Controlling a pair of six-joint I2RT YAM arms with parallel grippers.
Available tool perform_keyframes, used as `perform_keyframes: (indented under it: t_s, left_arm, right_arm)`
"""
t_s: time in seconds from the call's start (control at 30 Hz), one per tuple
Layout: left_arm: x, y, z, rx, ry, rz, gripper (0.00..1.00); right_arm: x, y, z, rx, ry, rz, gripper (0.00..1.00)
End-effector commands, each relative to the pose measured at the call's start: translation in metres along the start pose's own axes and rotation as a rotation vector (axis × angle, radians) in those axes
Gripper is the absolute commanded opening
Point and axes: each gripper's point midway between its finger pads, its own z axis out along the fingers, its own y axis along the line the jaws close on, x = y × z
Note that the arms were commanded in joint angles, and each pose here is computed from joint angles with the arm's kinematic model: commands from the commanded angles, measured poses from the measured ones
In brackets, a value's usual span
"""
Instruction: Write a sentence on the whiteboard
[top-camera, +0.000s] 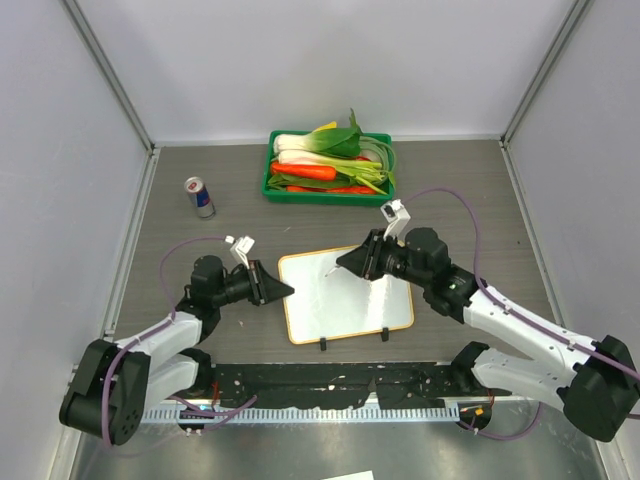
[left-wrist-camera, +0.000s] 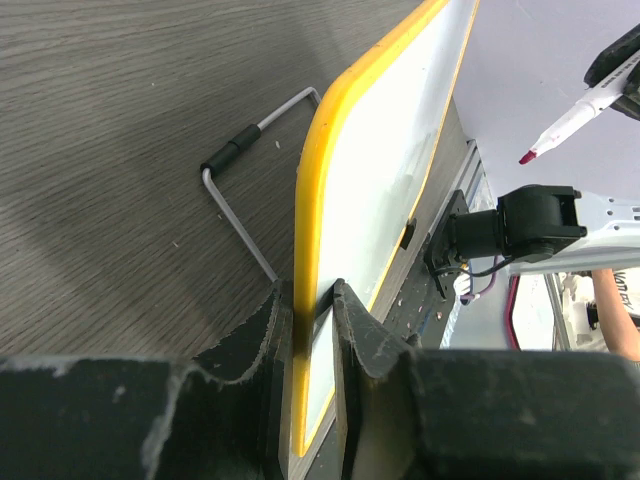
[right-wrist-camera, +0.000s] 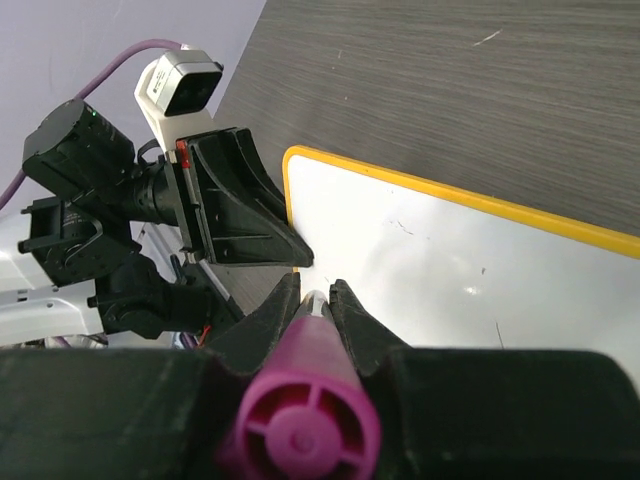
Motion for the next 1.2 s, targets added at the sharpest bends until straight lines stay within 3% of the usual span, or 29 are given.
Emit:
perform_keyframes:
  t_s: [0.0,0.67,1.17]
  left_arm:
    - [0.003,0.003,0.001,-0.023,0.003,0.041,0.00]
    - [0.011,-0.007,0.001,0.008,0.026,0.063,0.00]
    - [0.011,-0.008,0.001,0.013,0.028,0.062,0.00]
  right_arm:
    - [-0.032,0.021,0.006,0.002,-0.121,-0.101,0.01]
    - [-0.024,0.055,0.043,0.067,-0.160,-0.326,0.01]
    - [-0.022,0.059,0.045,0.056,-0.176,-0.341,0.01]
